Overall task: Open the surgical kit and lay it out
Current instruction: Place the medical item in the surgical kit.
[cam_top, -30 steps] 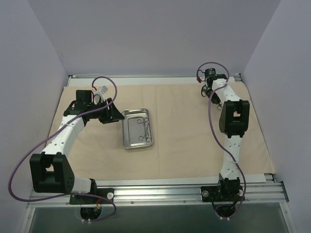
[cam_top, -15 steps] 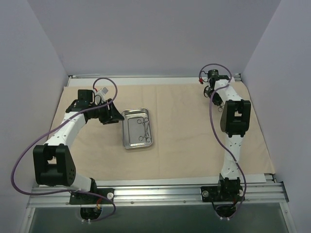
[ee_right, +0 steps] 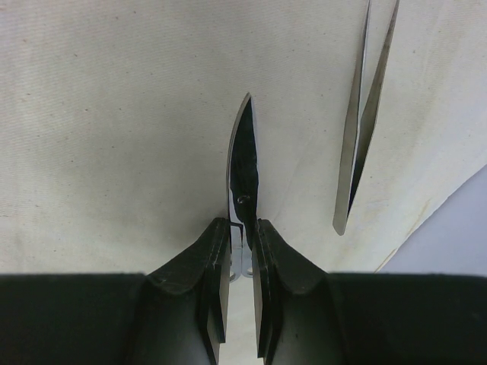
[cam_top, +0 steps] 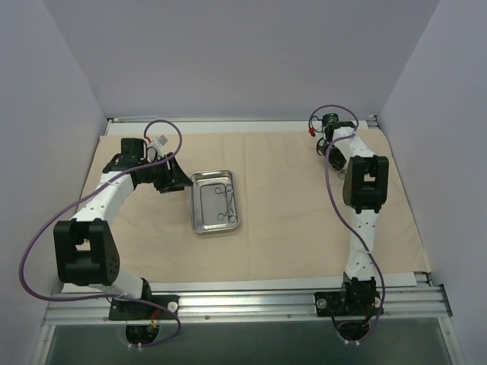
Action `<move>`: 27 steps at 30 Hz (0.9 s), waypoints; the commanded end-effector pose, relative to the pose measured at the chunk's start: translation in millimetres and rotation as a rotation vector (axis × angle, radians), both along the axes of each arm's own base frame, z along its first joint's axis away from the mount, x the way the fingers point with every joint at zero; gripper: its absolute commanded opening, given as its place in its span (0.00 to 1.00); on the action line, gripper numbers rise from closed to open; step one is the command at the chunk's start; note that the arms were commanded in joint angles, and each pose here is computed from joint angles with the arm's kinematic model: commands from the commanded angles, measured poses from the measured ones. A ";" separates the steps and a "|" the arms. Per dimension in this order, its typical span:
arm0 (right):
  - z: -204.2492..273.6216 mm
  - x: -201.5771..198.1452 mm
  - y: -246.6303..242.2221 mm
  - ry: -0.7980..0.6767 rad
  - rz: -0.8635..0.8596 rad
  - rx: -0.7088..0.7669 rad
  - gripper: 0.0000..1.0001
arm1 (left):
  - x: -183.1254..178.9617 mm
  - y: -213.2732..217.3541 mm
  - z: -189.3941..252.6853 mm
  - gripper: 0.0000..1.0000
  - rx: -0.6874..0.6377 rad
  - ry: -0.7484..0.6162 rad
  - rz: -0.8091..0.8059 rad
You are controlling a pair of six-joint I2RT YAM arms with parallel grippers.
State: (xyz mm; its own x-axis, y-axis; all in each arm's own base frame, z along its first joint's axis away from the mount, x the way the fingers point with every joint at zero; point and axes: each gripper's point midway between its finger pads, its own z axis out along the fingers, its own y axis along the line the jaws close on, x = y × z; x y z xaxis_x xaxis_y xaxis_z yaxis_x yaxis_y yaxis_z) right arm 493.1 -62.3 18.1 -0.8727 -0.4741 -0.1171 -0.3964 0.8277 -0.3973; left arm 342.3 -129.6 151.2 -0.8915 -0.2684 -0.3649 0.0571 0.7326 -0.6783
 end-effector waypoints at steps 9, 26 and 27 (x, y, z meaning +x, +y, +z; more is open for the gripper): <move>-3.3 -7.7 2.7 0.034 0.001 -0.011 0.13 | 14.0 0.1 15.9 0.56 -0.013 -0.059 -0.017; 24.8 11.6 11.2 -0.071 -0.034 0.026 0.27 | 10.2 0.4 19.3 0.56 -0.021 -0.058 -0.019; 34.6 14.8 12.8 -0.094 -0.043 0.028 0.28 | 9.1 0.3 19.1 0.55 -0.023 -0.055 -0.020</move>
State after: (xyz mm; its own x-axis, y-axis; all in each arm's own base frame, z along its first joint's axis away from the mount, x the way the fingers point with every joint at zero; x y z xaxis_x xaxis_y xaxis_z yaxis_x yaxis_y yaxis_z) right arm 497.7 -57.9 21.9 -0.8793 -0.4538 -0.1446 -0.3674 0.8394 -0.4005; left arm 344.6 -128.6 150.2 -0.8936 -0.2718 -0.3572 0.0517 0.7282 -0.6835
